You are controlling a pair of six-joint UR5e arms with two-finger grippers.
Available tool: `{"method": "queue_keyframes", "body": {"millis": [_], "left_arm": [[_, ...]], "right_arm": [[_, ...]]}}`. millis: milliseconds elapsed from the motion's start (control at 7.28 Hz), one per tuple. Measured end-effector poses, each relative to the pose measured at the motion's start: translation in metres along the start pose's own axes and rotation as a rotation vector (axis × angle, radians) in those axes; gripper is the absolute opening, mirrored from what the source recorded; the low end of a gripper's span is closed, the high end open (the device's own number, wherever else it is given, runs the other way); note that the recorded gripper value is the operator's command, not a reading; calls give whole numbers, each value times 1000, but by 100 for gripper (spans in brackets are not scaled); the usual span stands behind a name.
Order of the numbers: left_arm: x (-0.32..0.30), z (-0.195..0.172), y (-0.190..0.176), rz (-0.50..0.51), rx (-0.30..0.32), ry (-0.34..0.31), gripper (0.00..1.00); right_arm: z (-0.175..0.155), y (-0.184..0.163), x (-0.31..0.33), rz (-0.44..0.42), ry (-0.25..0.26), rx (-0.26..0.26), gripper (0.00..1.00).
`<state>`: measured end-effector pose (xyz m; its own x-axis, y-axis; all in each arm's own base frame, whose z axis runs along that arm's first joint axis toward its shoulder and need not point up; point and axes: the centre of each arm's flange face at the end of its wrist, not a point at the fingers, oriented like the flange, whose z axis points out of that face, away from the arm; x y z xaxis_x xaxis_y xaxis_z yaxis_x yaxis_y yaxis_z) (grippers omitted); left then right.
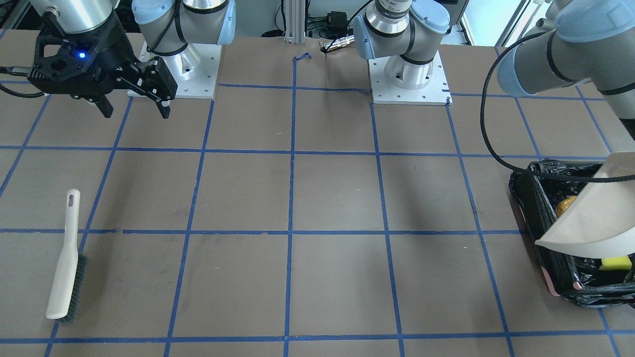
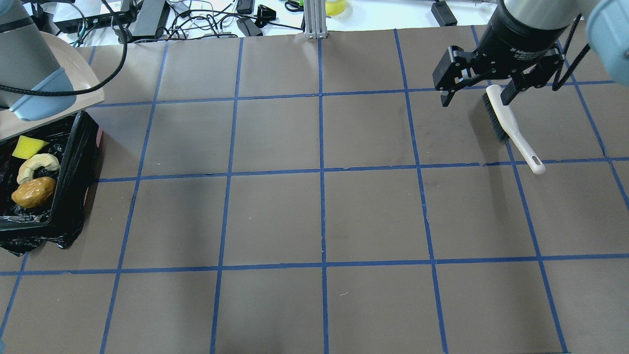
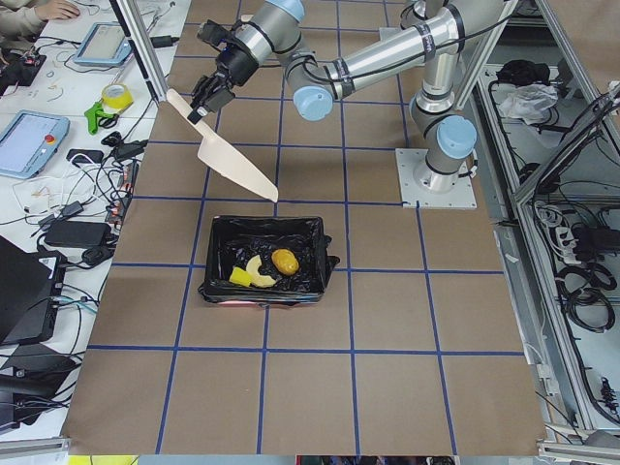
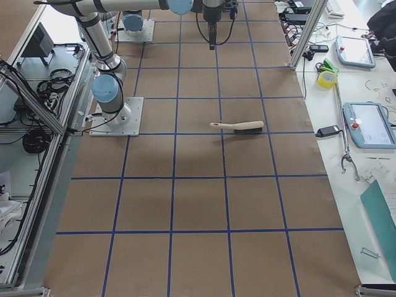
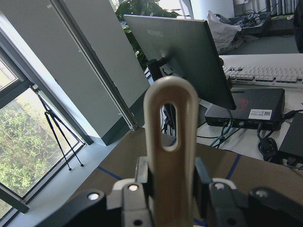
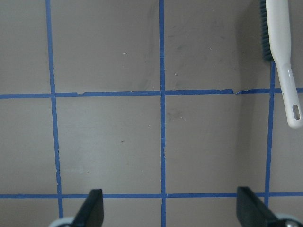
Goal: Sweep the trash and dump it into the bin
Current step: 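Lift the white dustpan up from the bin with the left gripper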
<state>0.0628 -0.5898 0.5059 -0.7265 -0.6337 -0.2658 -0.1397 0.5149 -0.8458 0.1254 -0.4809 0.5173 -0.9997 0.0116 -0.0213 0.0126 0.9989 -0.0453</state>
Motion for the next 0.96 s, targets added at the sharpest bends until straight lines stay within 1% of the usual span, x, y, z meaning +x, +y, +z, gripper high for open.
{"method": "queue_keyframes", "body": {"millis": [275,412,549,687,961], "left_arm": [[23,-4,13,-105,-93,22,0],[36,-7,22,-181,-156,30,0],[48,-4,33,-281,-239,33,0],[59,3,48,-400,-338,24,0],[83,17,81,-643,-564,-9,0]], "right_arm": [[0,0,0,1,1,0,100],[0,0,1,1,2,-1,100],[1,0,1,0,2,-2,100],[1,0,1,-3,2,-3,100],[2,0,1,-5,3,-4,100]]}}
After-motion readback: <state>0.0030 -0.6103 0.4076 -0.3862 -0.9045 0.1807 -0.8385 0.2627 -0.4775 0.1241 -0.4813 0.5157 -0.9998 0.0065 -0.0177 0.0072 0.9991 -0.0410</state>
